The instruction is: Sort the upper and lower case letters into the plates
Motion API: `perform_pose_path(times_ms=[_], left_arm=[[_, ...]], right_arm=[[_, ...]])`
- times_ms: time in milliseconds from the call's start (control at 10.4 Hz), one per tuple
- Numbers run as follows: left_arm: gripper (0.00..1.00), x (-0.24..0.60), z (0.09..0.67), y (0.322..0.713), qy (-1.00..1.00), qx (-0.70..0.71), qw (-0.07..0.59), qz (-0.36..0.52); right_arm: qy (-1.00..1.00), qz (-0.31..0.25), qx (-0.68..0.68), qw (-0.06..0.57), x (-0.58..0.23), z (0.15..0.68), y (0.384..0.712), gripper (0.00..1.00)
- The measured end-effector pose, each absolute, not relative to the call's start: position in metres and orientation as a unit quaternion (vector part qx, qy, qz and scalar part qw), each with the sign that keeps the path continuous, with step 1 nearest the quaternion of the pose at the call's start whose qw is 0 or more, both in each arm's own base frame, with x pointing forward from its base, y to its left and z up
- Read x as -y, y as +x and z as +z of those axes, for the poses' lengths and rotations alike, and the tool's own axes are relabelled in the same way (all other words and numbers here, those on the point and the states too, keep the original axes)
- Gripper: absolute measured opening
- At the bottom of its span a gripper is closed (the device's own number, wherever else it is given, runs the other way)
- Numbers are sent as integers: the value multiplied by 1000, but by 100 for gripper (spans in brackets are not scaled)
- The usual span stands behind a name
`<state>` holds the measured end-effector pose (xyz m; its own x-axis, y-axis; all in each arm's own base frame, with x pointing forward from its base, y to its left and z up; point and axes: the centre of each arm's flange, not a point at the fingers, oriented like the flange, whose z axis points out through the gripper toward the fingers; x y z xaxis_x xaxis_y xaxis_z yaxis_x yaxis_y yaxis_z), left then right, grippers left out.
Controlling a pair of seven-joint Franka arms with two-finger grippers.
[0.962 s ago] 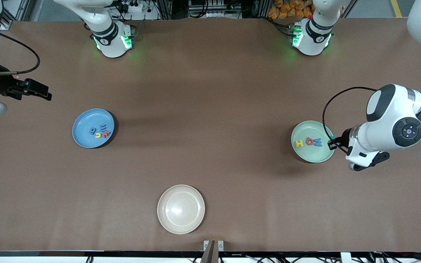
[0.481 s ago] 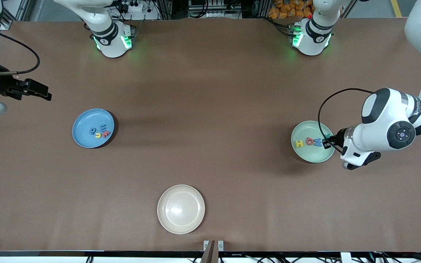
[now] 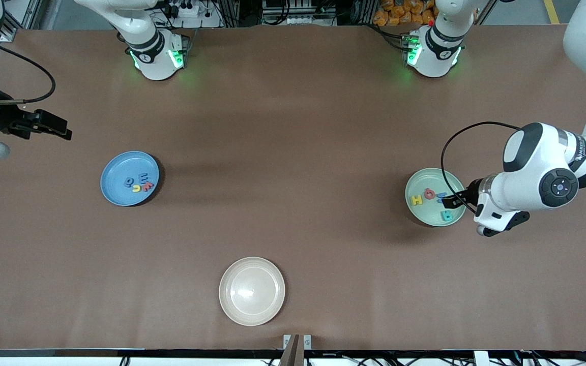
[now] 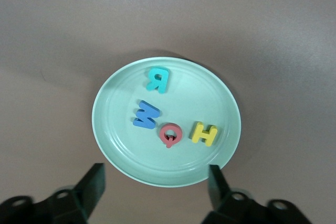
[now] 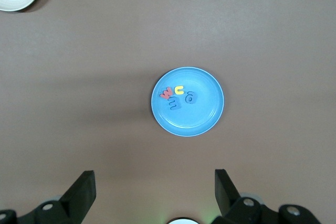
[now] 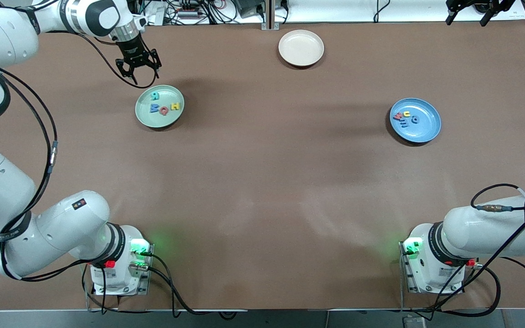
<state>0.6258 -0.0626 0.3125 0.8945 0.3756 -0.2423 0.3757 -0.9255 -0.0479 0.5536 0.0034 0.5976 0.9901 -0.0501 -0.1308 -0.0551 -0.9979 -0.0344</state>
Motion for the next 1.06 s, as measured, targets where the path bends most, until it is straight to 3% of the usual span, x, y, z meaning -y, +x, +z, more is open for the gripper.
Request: perform_pose_path(times_ms=[96,1058], left_arm=[[100,64,314,626,974,-192,1,-123],[100,71,406,652,989,-135,34,-41]], right_arm=[[-997,65,-26,19,-3,598,554,100],[-997,66,-27,19,-3,597,554,100]])
